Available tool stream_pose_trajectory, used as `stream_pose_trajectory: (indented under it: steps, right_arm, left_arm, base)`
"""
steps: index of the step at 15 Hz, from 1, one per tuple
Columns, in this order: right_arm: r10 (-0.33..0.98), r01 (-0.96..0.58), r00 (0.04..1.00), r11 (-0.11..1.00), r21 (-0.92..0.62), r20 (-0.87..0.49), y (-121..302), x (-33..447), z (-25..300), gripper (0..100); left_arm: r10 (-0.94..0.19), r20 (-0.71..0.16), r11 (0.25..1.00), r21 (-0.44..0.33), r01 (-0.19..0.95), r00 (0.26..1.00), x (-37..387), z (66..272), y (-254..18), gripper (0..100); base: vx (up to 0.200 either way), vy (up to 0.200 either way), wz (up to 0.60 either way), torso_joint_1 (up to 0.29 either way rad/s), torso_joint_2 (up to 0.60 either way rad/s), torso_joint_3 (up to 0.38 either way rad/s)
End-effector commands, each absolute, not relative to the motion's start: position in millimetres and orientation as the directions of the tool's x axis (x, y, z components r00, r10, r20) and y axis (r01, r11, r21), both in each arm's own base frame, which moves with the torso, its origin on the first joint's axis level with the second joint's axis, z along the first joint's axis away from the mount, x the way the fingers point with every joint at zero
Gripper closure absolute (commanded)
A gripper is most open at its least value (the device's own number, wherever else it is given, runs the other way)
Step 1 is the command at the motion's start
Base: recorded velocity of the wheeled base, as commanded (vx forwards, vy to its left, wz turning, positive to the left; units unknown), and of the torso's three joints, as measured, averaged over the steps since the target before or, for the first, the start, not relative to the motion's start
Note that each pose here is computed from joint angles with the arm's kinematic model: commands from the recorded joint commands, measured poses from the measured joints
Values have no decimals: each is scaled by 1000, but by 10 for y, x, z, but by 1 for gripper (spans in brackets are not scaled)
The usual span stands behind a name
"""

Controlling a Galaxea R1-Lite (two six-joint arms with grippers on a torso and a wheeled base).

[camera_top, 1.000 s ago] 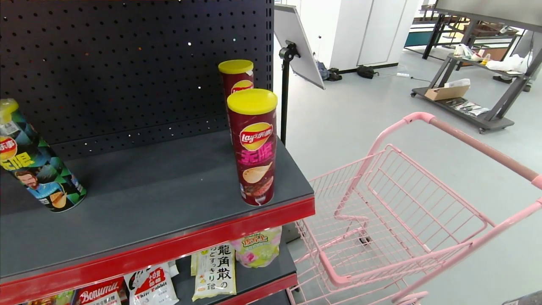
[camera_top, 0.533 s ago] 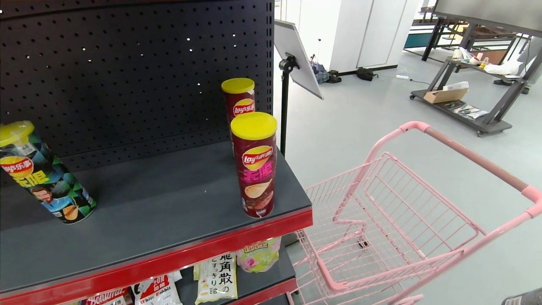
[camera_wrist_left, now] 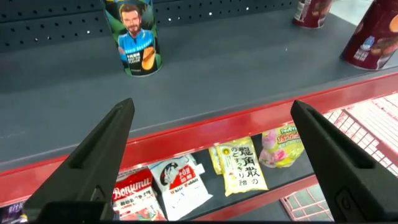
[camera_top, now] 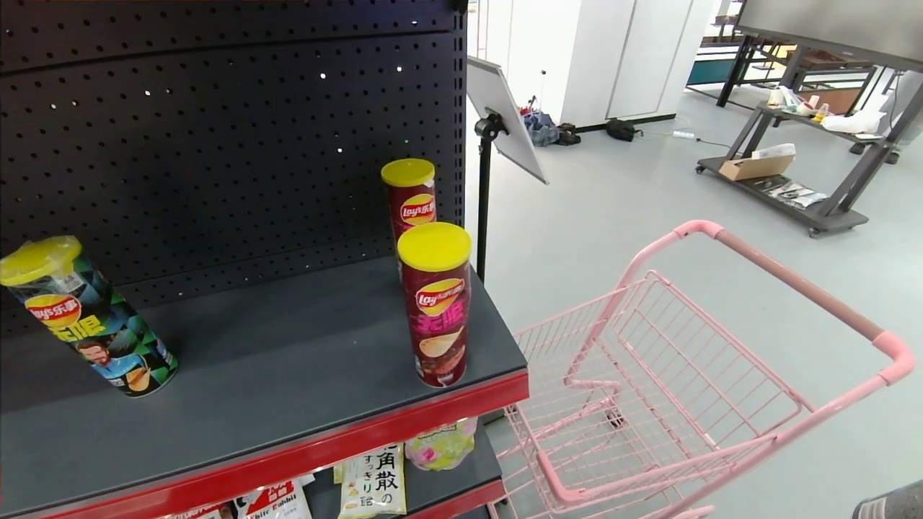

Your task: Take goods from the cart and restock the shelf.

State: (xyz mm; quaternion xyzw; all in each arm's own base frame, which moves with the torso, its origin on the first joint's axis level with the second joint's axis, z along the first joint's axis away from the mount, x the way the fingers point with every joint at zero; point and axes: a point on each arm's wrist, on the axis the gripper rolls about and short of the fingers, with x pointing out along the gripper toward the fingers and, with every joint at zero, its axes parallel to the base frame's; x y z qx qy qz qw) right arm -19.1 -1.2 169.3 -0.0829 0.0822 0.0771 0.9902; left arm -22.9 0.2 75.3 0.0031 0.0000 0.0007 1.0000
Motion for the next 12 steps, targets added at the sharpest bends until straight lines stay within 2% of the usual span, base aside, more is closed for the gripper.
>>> stream_pose_trajectory:
  steps: [1, 2, 9, 12]
  right_arm:
    - [133, -163, 973, 975, -152, -189, -9, -166, 1705, 100]
    - [133, -163, 973, 975, -152, -190, -9, -165, 1700, 100]
    - [134, -165, 972, 975, -152, -195, -9, -166, 1675, 100]
    - [134, -163, 974, 975, -153, -180, -11, -193, 1668, 100]
  left_arm:
    - [0, -2, 1000, 6, 0, 1000, -228, 753, 2, 0]
    - [0, -2, 1000, 6, 0, 1000, -228, 753, 2, 0]
    - [2, -2, 1000, 6, -2, 1000, -228, 753, 2, 0]
    - [2, -2, 1000, 6, -2, 1000, -228, 753, 2, 0]
  base:
    - [0, 0, 0, 95, -232, -110]
    - [0, 0, 0, 32, -71, -36]
    - [0, 0, 600, 5, -1, 0]
    - [0, 0, 0, 0, 0, 0]
